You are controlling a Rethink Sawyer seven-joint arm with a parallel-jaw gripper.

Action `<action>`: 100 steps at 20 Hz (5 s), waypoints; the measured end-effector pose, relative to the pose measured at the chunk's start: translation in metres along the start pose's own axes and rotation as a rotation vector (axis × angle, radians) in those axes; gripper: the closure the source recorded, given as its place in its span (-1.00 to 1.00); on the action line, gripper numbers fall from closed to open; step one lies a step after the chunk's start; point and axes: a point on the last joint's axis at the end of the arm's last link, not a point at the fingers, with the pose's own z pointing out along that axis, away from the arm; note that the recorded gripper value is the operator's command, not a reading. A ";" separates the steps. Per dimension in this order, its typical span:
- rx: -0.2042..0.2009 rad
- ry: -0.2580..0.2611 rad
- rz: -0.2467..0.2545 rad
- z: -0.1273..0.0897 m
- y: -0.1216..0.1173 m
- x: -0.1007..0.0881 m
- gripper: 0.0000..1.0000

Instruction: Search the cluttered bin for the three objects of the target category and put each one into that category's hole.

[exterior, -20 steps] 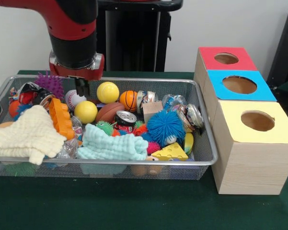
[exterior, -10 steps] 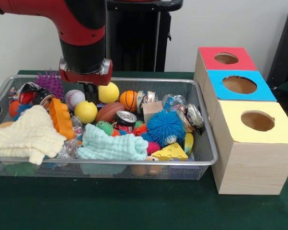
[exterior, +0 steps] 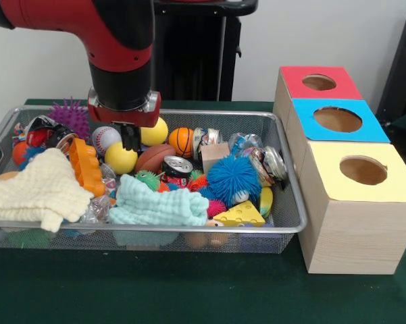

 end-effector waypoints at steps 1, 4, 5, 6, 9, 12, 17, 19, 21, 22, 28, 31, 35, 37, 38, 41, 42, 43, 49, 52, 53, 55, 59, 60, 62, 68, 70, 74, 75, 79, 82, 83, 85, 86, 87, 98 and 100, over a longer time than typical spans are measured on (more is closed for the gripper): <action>0.001 -0.003 0.000 0.000 0.000 0.000 1.00; 0.008 -0.016 0.000 0.002 -0.001 0.000 1.00; 0.009 -0.017 0.000 0.002 -0.001 0.000 1.00; 0.012 -0.018 0.001 0.002 -0.001 0.000 1.00; 0.018 -0.016 0.003 0.003 -0.004 0.002 1.00; 0.023 -0.013 0.008 0.004 -0.007 0.003 1.00; 0.032 -0.005 0.017 0.006 -0.013 0.007 1.00; 0.033 -0.003 0.018 0.006 -0.014 0.008 1.00; 0.033 -0.006 0.017 0.008 -0.014 0.012 1.00; 0.032 -0.008 0.016 0.009 -0.013 0.013 1.00; 0.009 -0.096 0.003 0.026 -0.005 0.035 1.00; -0.003 -0.137 0.009 0.036 -0.006 0.045 1.00; -0.014 -0.160 0.023 0.052 -0.011 0.063 1.00; -0.017 -0.155 0.034 0.055 -0.015 0.069 1.00; -0.019 -0.152 0.038 0.056 -0.016 0.071 1.00; -0.022 -0.151 0.050 0.052 -0.019 0.074 1.00; -0.022 -0.150 0.052 0.051 -0.020 0.075 1.00; -0.023 -0.148 0.054 0.051 -0.021 0.077 1.00; -0.033 -0.128 0.092 0.053 -0.040 0.093 1.00; -0.036 -0.114 0.122 0.058 -0.054 0.101 1.00; -0.036 -0.110 0.126 0.059 -0.057 0.103 1.00; -0.035 -0.098 0.135 0.061 -0.060 0.110 1.00; -0.031 -0.108 0.134 0.062 -0.059 0.113 1.00; -0.030 -0.112 0.134 0.062 -0.059 0.113 1.00; -0.025 -0.129 0.130 0.063 -0.057 0.114 1.00; -0.006 -0.152 0.111 0.065 -0.046 0.119 1.00; -0.005 -0.152 0.107 0.065 -0.044 0.120 1.00; -0.014 -0.144 0.103 0.067 -0.036 0.126 1.00; -0.017 -0.139 0.102 0.069 -0.033 0.129 1.00; -0.022 -0.130 0.095 0.080 -0.026 0.135 1.00; -0.034 -0.130 0.090 0.096 -0.019 0.139 1.00; -0.036 -0.136 0.090 0.100 -0.018 0.139 1.00; -0.041 -0.157 0.094 0.109 -0.017 0.137 1.00; -0.042 -0.173 0.098 0.114 -0.017 0.136 1.00; -0.043 -0.180 0.100 0.118 -0.017 0.135 1.00; -0.036 -0.197 0.117 0.122 -0.018 0.129 1.00; -0.035 -0.197 0.117 0.122 -0.018 0.129 1.00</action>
